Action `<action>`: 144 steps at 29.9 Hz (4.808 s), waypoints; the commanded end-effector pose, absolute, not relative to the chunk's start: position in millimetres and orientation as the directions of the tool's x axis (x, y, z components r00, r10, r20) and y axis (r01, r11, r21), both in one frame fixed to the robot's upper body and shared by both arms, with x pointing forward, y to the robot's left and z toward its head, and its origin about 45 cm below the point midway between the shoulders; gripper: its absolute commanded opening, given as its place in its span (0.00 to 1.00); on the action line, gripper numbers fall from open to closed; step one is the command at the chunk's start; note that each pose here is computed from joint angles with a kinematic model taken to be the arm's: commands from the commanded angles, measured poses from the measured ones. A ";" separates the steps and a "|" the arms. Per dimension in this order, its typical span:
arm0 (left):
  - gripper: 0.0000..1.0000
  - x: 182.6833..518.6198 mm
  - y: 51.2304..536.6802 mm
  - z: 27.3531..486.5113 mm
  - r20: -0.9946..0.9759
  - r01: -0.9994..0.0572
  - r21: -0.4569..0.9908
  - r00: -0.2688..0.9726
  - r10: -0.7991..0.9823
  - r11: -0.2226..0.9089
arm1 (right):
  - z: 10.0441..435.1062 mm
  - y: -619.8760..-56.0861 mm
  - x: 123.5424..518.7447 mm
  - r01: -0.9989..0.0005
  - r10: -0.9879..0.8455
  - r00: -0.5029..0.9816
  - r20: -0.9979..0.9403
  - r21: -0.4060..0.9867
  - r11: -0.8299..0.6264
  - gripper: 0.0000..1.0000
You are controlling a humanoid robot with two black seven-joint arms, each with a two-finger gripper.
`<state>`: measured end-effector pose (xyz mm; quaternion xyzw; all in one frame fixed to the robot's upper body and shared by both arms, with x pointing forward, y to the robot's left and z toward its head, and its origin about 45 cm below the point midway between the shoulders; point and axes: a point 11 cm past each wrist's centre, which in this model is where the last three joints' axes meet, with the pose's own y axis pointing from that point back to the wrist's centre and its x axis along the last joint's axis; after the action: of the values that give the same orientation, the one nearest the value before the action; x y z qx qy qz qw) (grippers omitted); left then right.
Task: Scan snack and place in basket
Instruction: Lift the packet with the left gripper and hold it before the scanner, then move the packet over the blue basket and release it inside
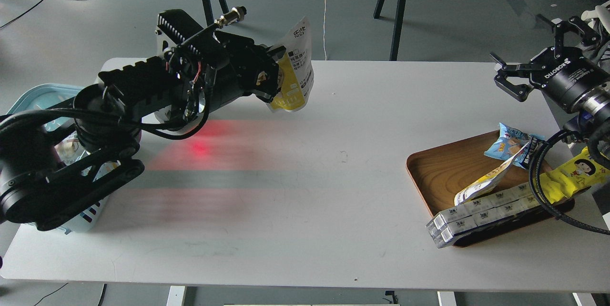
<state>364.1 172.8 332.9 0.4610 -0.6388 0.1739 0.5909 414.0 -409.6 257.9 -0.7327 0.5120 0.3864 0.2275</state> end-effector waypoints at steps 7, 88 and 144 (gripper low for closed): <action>0.00 367.1 204.2 337.0 0.907 -0.811 0.359 0.186 -0.379 0.463 | 258.2 -410.6 413.6 -0.926 -0.577 0.176 -0.798 0.064 -0.372 1.00; 0.00 377.4 275.0 424.0 0.924 -0.902 0.286 0.170 -0.343 0.323 | 253.3 -410.3 411.5 -0.925 -0.579 0.168 -0.798 0.076 -0.373 1.00; 0.00 257.3 498.8 374.9 0.628 -0.720 0.693 0.621 -0.469 -0.026 | 253.6 -410.6 410.9 -0.923 -0.583 0.169 -0.795 0.080 -0.377 1.00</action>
<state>253.0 501.5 378.4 0.7120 -0.4167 0.1126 0.5537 411.1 -409.5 253.0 -0.7325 0.5129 0.3905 0.2189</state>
